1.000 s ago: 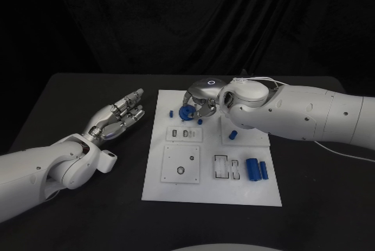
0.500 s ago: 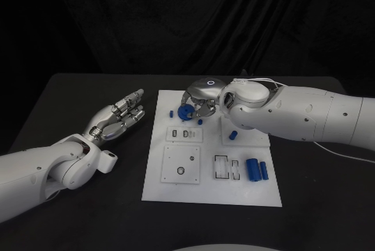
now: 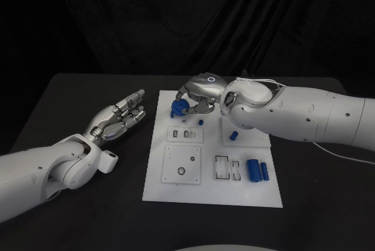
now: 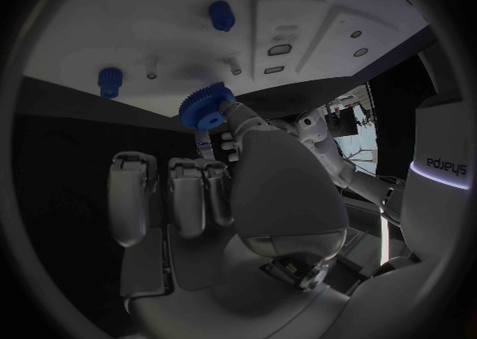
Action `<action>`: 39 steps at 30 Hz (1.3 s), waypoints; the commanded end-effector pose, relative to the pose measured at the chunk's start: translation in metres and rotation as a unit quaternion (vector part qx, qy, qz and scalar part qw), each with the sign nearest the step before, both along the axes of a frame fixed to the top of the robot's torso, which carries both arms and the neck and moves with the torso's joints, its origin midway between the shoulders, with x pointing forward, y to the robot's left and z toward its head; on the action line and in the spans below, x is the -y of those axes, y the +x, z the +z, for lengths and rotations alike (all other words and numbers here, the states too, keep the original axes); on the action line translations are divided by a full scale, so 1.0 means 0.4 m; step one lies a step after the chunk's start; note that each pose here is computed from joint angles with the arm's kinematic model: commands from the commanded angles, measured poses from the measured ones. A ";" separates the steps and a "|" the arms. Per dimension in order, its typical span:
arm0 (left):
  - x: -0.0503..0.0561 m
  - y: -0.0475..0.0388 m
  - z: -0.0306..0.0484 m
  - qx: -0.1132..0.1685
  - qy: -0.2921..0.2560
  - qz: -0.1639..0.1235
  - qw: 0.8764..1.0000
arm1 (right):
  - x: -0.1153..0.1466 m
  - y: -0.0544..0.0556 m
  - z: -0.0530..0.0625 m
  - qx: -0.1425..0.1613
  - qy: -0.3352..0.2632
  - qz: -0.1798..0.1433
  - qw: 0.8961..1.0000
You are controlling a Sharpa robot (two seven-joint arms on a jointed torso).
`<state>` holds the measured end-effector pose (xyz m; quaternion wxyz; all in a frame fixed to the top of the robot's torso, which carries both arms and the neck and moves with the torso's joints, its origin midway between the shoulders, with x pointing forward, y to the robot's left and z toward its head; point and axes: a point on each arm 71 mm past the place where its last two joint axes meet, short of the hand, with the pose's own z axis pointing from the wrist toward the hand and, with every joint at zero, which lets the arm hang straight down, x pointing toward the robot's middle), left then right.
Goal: Assemble the parts on the task board
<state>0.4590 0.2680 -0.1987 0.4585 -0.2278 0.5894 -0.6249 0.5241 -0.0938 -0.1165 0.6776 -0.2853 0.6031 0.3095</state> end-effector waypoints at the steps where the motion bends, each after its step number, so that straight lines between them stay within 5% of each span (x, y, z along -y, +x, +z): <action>1: 0.003 -0.005 0.012 0.028 -0.017 -0.015 0.999 | 0.006 -0.004 0.012 0.018 0.029 0.006 0.999; 39: 0.000 -0.005 0.011 0.026 -0.017 -0.015 0.999 | 0.115 0.039 -0.022 -0.052 -0.037 -0.091 0.994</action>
